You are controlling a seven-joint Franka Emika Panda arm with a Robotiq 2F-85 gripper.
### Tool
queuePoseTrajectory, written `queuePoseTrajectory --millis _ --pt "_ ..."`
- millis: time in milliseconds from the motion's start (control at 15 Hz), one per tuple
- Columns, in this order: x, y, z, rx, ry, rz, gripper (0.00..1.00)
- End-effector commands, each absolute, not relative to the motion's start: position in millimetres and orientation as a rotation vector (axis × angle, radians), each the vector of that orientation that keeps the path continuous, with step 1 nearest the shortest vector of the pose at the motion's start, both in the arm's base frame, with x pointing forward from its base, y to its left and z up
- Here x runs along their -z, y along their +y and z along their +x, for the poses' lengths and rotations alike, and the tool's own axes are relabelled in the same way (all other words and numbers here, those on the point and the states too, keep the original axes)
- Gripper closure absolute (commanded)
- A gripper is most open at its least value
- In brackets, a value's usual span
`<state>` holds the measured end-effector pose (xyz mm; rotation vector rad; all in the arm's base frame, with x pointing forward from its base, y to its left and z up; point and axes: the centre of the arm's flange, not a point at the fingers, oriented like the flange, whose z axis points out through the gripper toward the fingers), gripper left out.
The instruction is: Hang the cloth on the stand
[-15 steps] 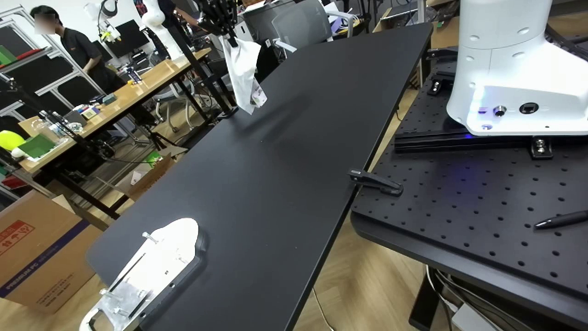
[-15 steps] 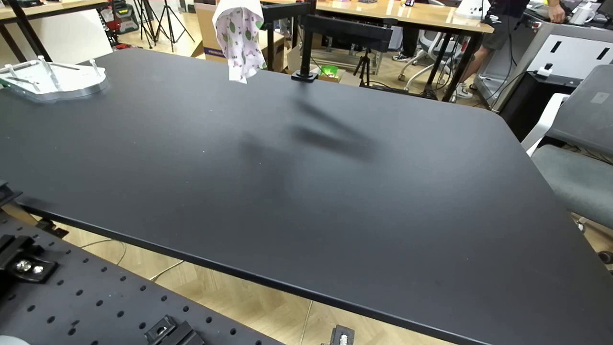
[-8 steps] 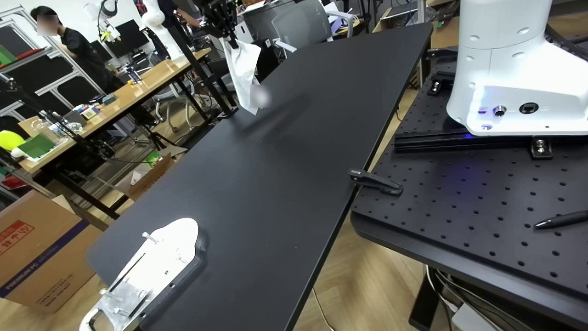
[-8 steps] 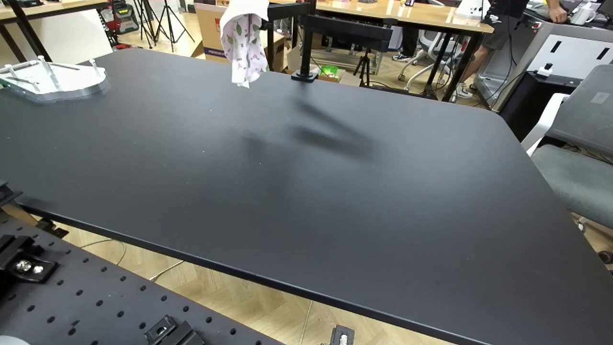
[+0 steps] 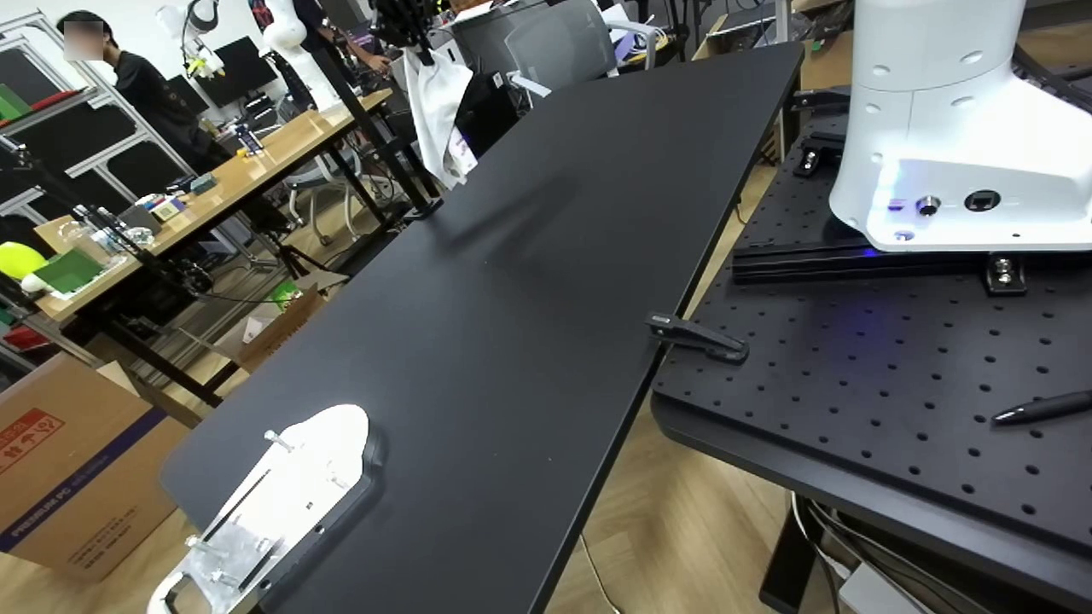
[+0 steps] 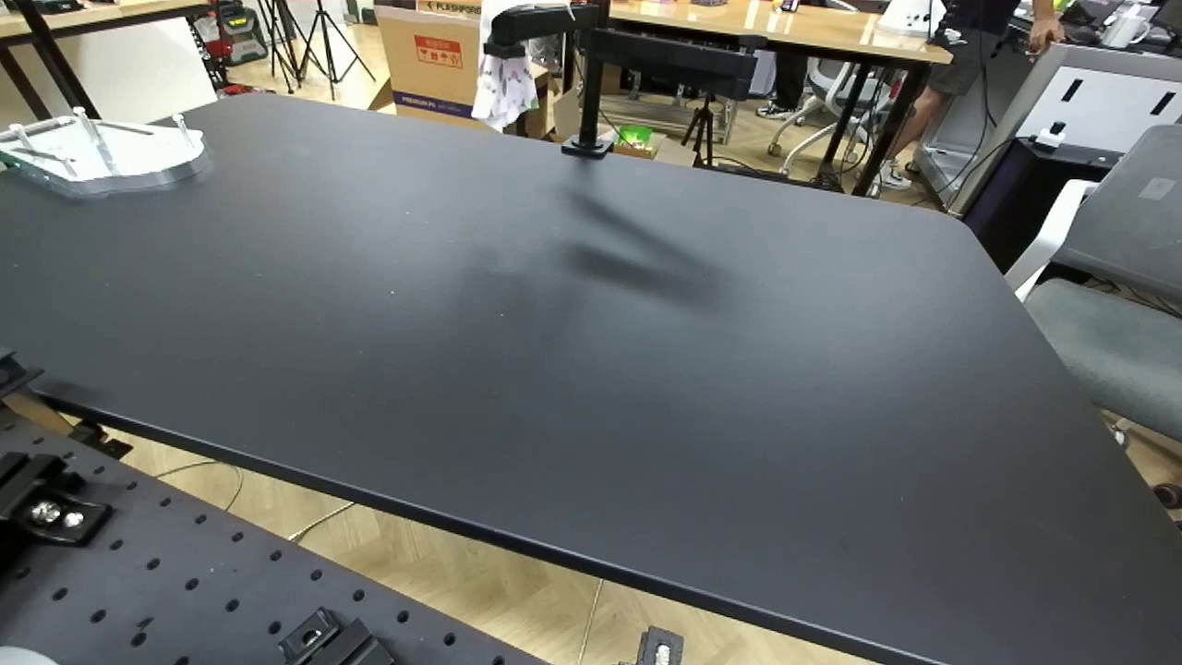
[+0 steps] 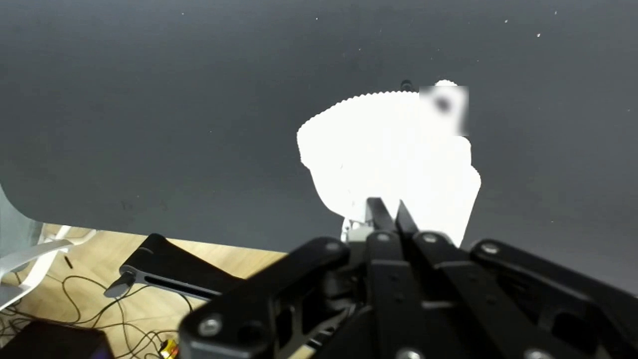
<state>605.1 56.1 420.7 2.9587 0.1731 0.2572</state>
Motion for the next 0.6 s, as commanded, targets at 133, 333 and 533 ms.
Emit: queuePoseTrajectory --millis 133,333,533 --pt "-413 38 607 -0.239 0.07 2.96 0.99" --pt "-394 34 608 -0.187 0.048 2.987 0.99" --pt "-378 32 609 -0.134 0.025 2.999 0.72"
